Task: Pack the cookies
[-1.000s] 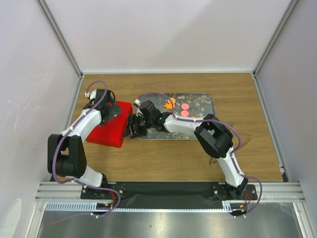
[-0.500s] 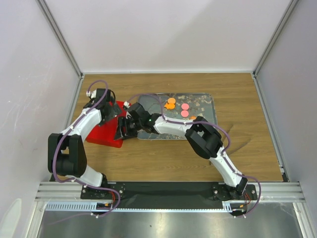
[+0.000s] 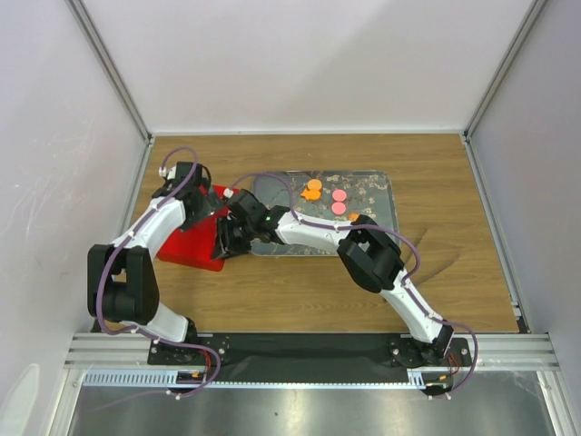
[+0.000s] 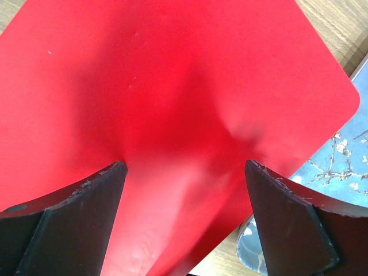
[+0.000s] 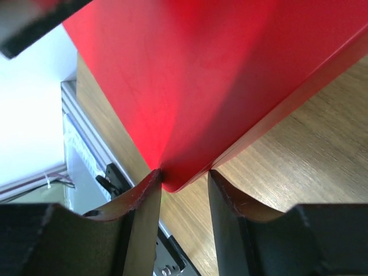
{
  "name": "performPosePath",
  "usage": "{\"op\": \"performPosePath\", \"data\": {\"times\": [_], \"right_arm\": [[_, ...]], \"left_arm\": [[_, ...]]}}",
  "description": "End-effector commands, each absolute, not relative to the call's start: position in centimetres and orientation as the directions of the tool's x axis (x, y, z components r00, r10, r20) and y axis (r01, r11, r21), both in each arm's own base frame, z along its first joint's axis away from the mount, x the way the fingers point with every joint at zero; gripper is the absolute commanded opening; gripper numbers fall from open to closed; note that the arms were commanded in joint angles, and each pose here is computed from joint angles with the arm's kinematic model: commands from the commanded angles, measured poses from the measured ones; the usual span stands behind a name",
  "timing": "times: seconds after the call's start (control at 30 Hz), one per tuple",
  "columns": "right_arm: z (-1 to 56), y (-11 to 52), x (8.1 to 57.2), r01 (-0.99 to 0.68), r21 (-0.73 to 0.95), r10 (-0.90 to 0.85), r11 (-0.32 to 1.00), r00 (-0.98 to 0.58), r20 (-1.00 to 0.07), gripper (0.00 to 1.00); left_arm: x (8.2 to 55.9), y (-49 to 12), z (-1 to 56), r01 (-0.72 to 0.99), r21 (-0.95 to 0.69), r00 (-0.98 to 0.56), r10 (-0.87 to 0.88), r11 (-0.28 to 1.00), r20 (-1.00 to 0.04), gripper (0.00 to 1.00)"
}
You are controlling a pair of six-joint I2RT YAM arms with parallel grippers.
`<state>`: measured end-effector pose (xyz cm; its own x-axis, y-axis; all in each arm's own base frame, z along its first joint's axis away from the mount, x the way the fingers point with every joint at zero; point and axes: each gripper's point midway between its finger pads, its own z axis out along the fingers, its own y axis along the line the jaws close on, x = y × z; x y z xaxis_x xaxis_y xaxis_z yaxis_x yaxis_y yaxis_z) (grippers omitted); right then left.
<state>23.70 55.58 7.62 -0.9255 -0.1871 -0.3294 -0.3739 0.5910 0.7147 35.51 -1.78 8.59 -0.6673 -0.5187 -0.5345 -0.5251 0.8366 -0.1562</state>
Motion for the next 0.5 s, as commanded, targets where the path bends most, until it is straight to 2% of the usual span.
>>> {"op": "performPosePath", "data": {"times": [0.0, 0.27, 0.47], "right_arm": [[0.9, 53.1, 22.5, -0.408, 0.536, -0.284, 0.739, -0.91, -0.302, 0.39], [-1.9, 51.3, 21.5, -0.429, 0.43, -0.337, 0.794, -0.9, -0.277, 0.35], [-1.3, 51.3, 22.3, -0.428, 0.443, -0.324, 0.788, -0.9, -0.293, 0.35]], "left_arm": [[30.9, -2.7, 5.1, -0.534, -0.087, -0.772, -0.527, 0.841, -0.355, 0.93], [30.7, -2.6, 5.1, -0.533, -0.084, -0.775, -0.526, 0.842, -0.351, 0.93], [31.2, -2.7, 5.7, -0.533, -0.098, -0.768, -0.529, 0.84, -0.361, 0.92]]}}
